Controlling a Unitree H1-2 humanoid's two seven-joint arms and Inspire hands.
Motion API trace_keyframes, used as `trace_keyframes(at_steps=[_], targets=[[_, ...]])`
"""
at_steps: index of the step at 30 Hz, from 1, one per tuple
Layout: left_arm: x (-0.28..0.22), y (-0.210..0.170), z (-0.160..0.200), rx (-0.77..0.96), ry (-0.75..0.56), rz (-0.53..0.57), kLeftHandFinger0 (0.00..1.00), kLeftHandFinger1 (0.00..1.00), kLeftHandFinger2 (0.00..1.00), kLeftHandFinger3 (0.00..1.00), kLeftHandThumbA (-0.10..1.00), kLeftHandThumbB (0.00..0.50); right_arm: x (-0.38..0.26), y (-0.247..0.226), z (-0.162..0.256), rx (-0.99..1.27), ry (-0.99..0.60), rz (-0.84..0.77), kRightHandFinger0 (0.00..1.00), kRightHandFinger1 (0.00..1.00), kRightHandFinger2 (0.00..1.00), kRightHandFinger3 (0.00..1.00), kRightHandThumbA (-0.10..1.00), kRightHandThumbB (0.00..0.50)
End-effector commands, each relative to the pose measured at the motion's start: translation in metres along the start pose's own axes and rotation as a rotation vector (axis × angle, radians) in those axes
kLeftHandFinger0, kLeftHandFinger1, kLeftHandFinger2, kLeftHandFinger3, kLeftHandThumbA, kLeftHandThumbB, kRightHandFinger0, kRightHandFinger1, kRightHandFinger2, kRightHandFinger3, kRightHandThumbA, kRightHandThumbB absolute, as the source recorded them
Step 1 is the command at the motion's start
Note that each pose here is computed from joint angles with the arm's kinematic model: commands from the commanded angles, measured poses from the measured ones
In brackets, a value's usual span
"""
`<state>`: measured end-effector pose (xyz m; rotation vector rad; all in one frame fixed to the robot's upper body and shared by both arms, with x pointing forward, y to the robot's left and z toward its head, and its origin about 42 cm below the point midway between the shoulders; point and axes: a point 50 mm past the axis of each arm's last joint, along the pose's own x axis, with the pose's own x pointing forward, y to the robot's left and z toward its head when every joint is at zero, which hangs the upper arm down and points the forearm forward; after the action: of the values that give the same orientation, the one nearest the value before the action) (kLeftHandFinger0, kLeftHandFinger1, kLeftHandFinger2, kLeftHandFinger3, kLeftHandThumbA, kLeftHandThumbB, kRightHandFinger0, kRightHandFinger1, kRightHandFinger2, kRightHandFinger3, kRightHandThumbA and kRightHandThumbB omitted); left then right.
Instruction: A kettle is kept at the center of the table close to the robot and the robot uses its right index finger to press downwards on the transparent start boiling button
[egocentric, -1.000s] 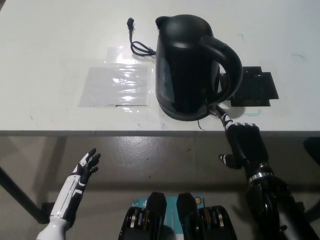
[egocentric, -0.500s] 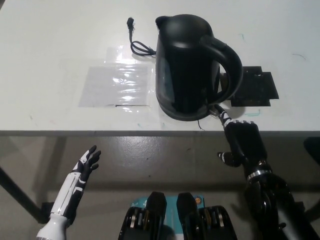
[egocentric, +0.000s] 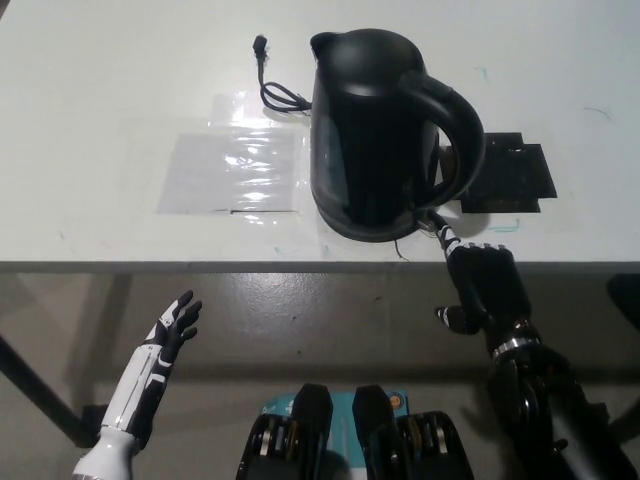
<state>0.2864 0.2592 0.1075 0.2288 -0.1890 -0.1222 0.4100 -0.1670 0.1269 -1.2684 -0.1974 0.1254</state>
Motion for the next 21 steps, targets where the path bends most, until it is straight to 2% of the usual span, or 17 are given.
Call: trace_keyframes(at_steps=[1,21], targets=[[0.0057,0.0066,0.0118,0.015,-0.064,-0.019,1.00,1.00,1.00,1.00,1.00,0.349,0.0137,-0.0071,0.0020,0.003,0.007,-0.014,0.00,0.00,0.00,1.00,1.00,0.238],[0.0093,0.0069,0.0142,0.017,-0.069,-0.028,1.00,1.00,1.00,1.00,1.00,0.338,0.0168,0.0017,-0.0061,-0.043,0.033,0.044,0.00,0.00,0.00,1.00,1.00,0.264]])
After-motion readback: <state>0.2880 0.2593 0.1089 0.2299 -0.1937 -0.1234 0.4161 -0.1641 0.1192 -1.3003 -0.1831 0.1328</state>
